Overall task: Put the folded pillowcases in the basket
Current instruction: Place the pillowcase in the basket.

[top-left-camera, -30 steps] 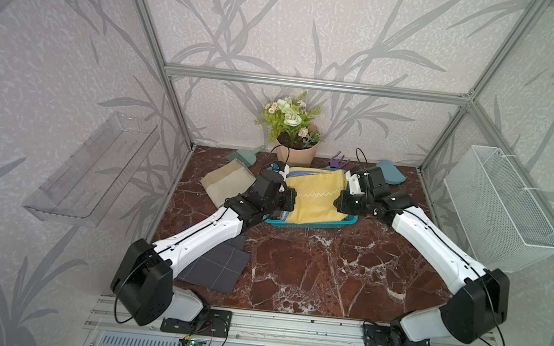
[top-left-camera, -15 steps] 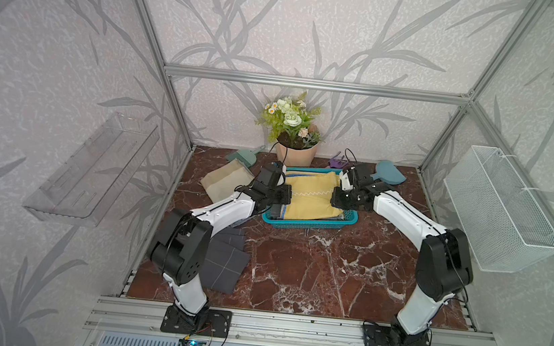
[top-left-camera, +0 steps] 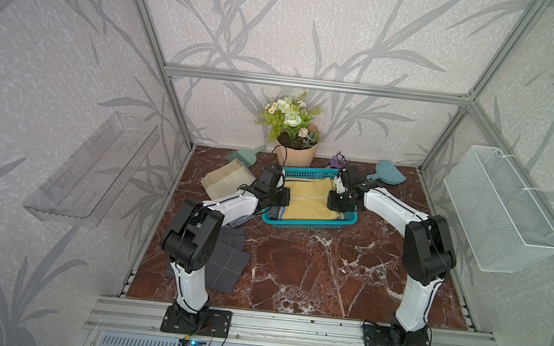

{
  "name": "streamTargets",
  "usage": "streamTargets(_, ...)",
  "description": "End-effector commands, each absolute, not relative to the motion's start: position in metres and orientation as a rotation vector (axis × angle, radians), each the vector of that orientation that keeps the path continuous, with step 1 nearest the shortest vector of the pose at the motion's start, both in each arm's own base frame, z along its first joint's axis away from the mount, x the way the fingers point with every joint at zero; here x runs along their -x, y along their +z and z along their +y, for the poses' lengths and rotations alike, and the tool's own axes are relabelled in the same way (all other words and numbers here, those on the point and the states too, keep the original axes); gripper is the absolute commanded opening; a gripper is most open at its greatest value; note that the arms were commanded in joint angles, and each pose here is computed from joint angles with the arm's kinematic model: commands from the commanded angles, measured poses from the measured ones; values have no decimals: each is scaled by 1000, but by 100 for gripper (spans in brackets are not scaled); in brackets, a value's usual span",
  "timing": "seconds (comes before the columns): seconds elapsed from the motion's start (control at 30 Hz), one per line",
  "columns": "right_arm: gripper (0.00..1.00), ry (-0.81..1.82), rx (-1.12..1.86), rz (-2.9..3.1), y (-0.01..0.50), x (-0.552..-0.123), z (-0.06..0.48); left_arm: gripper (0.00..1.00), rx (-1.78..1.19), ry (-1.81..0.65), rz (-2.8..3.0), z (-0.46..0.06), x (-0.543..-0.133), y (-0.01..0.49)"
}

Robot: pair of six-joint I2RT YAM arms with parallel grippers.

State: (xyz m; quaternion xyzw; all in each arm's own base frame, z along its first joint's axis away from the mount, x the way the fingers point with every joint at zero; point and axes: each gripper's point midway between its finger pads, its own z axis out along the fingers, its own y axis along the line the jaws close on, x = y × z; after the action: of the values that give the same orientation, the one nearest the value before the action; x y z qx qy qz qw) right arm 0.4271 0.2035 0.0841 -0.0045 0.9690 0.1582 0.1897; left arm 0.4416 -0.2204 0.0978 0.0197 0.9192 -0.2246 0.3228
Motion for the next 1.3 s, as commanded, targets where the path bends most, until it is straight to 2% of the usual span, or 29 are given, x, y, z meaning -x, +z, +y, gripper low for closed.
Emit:
streamTargets(0.0, 57, 343, -3, 2707, 91, -432, 187, 52, -18, -510, 2386, -202, -456, 103)
streamTargets(0.03, 63, 343, -1, 2692, 96, -432, 186, 57, -19, -506, 2379, -201, -457, 107)
streamTargets(0.1, 71, 344, 7, 2659, 110, -434, 186, 73, -10, -494, 2360, -199, -458, 119)
streamTargets(0.2, 81, 327, 17, 2604, 134, -437, 183, 86, 4, -473, 2312, -194, -461, 145)
streamTargets(0.27, 84, 323, 26, 2563, 151, -437, 183, 90, 17, -462, 2273, -191, -463, 165)
streamTargets(0.37, 85, 344, 65, 2492, 174, -436, 190, 90, 45, -472, 2195, -187, -463, 197)
streamTargets(0.43, 79, 366, 84, 2455, 183, -436, 197, 84, 51, -514, 2143, -189, -462, 215)
streamTargets(0.47, 68, 388, 94, 2447, 185, -435, 201, 76, 57, -542, 2120, -191, -462, 223)
streamTargets(0.5, 51, 407, 97, 2445, 185, -436, 203, 63, 58, -568, 2107, -195, -462, 227)
streamTargets(0.53, 28, 422, 99, 2447, 183, -437, 206, 43, 63, -593, 2098, -198, -463, 229)
streamTargets(0.57, 10, 427, 96, 2454, 179, -439, 208, 20, 69, -615, 2098, -202, -464, 228)
streamTargets(0.6, 0, 432, 96, 2463, 176, -440, 210, 6, 67, -636, 2101, -206, -466, 225)
streamTargets(0.63, 0, 431, 96, 2478, 169, -443, 211, 0, 64, -655, 2112, -211, -466, 220)
streamTargets(0.9, 0, 411, 114, 2627, 108, -465, 226, 0, 58, -763, 2202, -247, -465, 162)
streamTargets(1.27, 0, 263, 110, 2765, 41, -457, 211, 0, 117, -603, 2358, -228, -463, 76)
